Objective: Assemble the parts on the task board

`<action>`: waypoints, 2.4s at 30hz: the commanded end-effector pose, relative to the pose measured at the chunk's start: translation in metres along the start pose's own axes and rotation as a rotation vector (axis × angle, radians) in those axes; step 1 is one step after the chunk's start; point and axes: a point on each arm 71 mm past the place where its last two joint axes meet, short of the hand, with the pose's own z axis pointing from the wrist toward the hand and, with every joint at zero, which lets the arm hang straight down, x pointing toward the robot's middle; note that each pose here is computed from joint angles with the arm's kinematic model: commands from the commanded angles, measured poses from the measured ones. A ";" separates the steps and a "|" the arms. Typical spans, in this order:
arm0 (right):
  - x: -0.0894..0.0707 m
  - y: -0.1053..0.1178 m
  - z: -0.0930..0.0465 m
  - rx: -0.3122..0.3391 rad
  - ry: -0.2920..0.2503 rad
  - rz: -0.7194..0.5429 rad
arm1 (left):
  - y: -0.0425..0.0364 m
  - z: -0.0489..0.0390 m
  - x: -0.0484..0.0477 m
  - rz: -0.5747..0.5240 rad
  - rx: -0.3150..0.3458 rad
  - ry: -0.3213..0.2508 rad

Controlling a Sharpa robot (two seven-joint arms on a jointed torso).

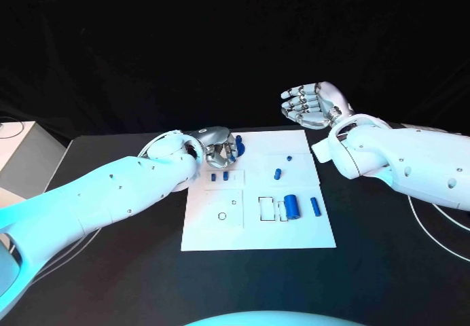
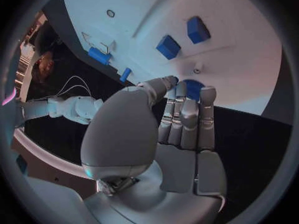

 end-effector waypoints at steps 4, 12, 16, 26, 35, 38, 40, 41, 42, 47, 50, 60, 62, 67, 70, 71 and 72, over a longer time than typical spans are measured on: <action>0.000 -0.001 -0.001 -0.003 0.014 0.001 | 0.0059 -0.0080 -0.0098 -0.044 -0.009 0.001; -0.001 -0.002 -0.001 0.000 0.012 0.001 | 0.0178 -0.0148 -0.0127 -0.032 -0.037 0.026; -0.001 -0.002 -0.002 0.000 0.013 0.001 | 0.0226 -0.0163 -0.0130 -0.022 -0.050 0.032; -0.001 -0.001 -0.002 0.000 0.014 0.002 | 0.0277 -0.0171 -0.0109 -0.016 -0.062 0.053; 0.001 -0.001 -0.002 -0.002 0.017 0.003 | 0.0265 -0.0146 -0.0045 -0.022 -0.059 0.063; 0.001 0.000 -0.002 -0.002 0.017 0.003 | 0.0262 -0.0140 -0.0022 -0.023 -0.058 0.069; 0.001 0.000 -0.002 -0.002 0.017 0.004 | 0.0261 -0.0137 -0.0009 -0.024 -0.059 0.073; 0.001 0.000 -0.002 -0.003 0.017 0.004 | 0.0261 -0.0135 -0.0001 -0.024 -0.059 0.074; 0.001 0.000 -0.002 -0.003 0.017 0.004 | 0.0260 -0.0134 0.0007 -0.025 -0.058 0.075; 0.001 0.000 -0.001 -0.004 0.019 0.004 | 0.0257 -0.0127 0.0040 -0.024 -0.058 0.079; 0.002 0.000 -0.001 -0.004 0.019 0.005 | 0.0255 -0.0121 0.0049 -0.019 -0.057 0.079; 0.003 0.001 -0.001 -0.008 0.022 0.005 | 0.0266 -0.0105 0.0070 -0.008 -0.064 0.077; 0.003 0.001 -0.001 -0.009 0.022 0.005 | 0.0269 -0.0104 0.0073 -0.007 -0.065 0.079; 0.003 0.001 -0.001 -0.009 0.023 0.005 | 0.0268 -0.0099 0.0077 -0.002 -0.065 0.078; 0.003 0.001 -0.001 -0.009 0.024 0.005 | 0.0260 -0.0094 0.0077 0.002 -0.065 0.073; 0.003 0.001 -0.001 -0.008 0.024 0.005 | 0.0257 -0.0092 0.0078 0.005 -0.065 0.072; 0.003 0.001 -0.001 -0.008 0.024 0.005 | 0.0254 -0.0089 0.0079 0.008 -0.064 0.072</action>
